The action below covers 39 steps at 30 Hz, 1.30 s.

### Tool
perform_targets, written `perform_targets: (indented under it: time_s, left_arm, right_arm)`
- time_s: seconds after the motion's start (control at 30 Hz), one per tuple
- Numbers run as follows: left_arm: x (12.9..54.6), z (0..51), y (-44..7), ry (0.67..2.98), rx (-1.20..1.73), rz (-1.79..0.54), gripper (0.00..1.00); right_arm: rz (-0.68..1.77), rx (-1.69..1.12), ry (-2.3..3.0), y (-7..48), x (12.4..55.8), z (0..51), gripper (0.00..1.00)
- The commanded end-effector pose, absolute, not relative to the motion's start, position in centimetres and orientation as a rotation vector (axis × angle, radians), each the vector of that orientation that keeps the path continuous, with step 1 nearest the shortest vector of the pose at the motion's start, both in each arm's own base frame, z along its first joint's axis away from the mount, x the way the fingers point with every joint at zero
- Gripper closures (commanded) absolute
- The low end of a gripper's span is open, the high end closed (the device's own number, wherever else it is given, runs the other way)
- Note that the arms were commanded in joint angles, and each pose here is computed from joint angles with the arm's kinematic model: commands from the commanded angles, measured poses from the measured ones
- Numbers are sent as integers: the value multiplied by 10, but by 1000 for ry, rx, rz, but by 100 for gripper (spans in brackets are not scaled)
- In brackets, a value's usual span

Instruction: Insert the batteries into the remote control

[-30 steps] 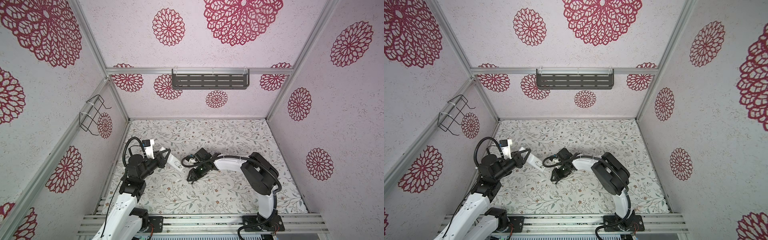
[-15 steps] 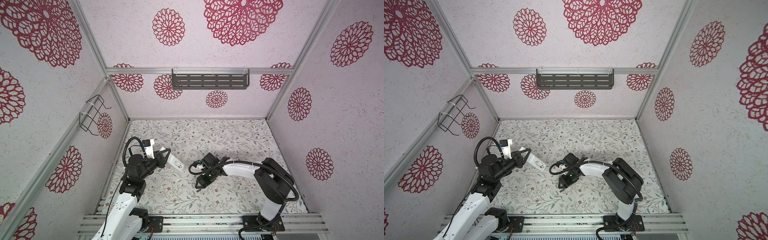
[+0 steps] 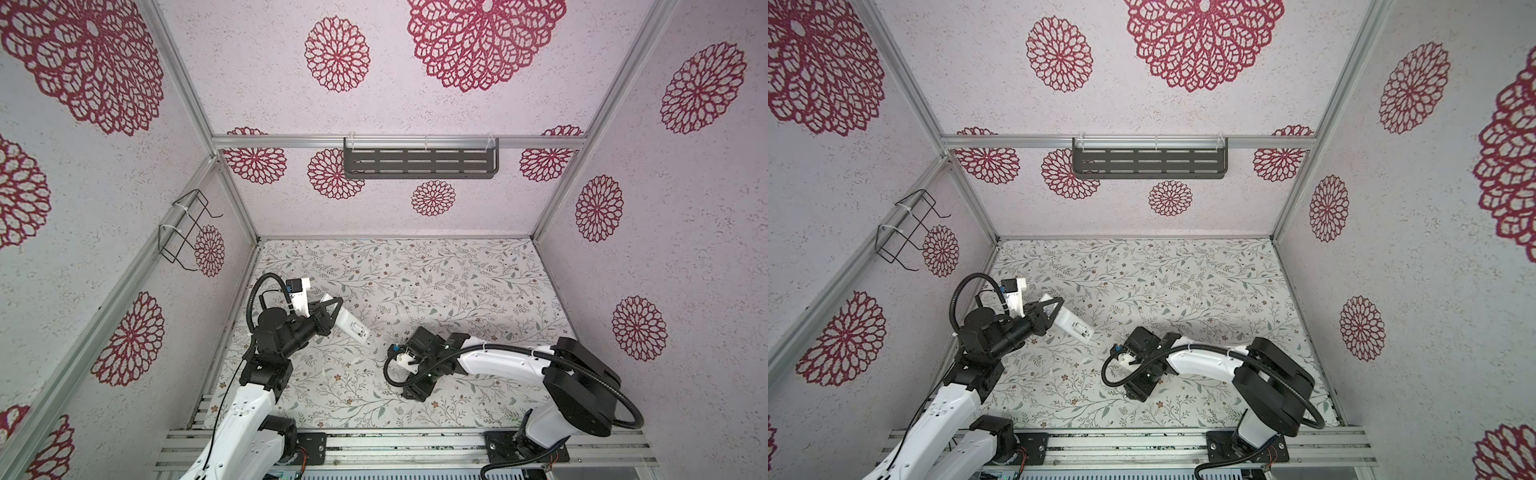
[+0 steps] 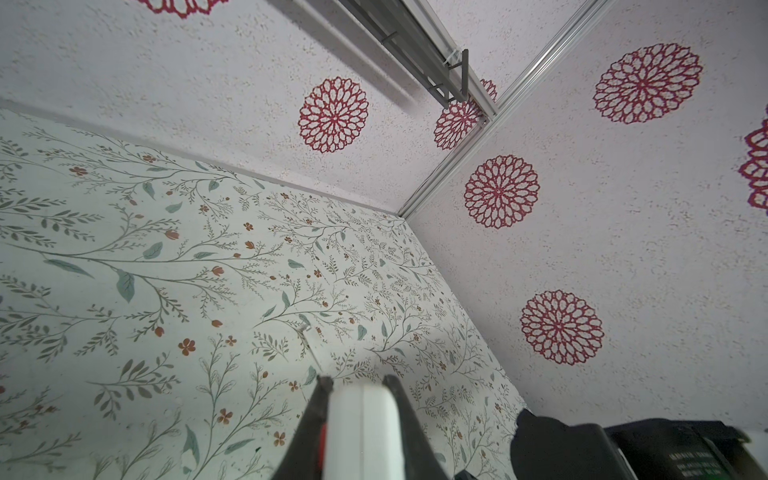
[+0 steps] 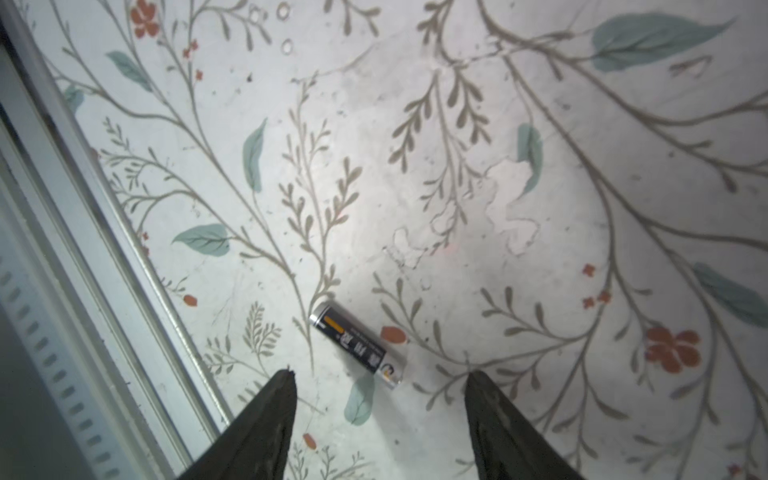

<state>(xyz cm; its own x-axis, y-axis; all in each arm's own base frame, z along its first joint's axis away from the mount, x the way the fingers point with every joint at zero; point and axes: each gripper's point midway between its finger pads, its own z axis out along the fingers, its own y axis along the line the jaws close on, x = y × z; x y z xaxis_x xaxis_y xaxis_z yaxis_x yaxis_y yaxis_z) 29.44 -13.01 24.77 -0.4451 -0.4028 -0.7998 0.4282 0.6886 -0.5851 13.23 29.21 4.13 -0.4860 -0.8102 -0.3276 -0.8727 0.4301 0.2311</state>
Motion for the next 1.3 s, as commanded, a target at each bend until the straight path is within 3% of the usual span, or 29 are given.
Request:
perform_targets:
  time_s: [0.0, 0.63, 0.83, 1.27]
  left_arm:
    - [296, 269, -131, 1734, 51, -947, 100]
    - [293, 271, -131, 1718, 56, -958, 100]
    - [294, 271, -132, 1716, 58, -965, 100]
    - [293, 269, -131, 1717, 55, -960, 100]
  right_arm:
    - [454, -1553, 2386, 285, 134, 57, 31]
    - [168, -1891, 2235, 281, 110, 35, 43]
    - [129, -1926, 2193, 282, 115, 34, 52]
    - [136, -2035, 2127, 289, 113, 27, 58]
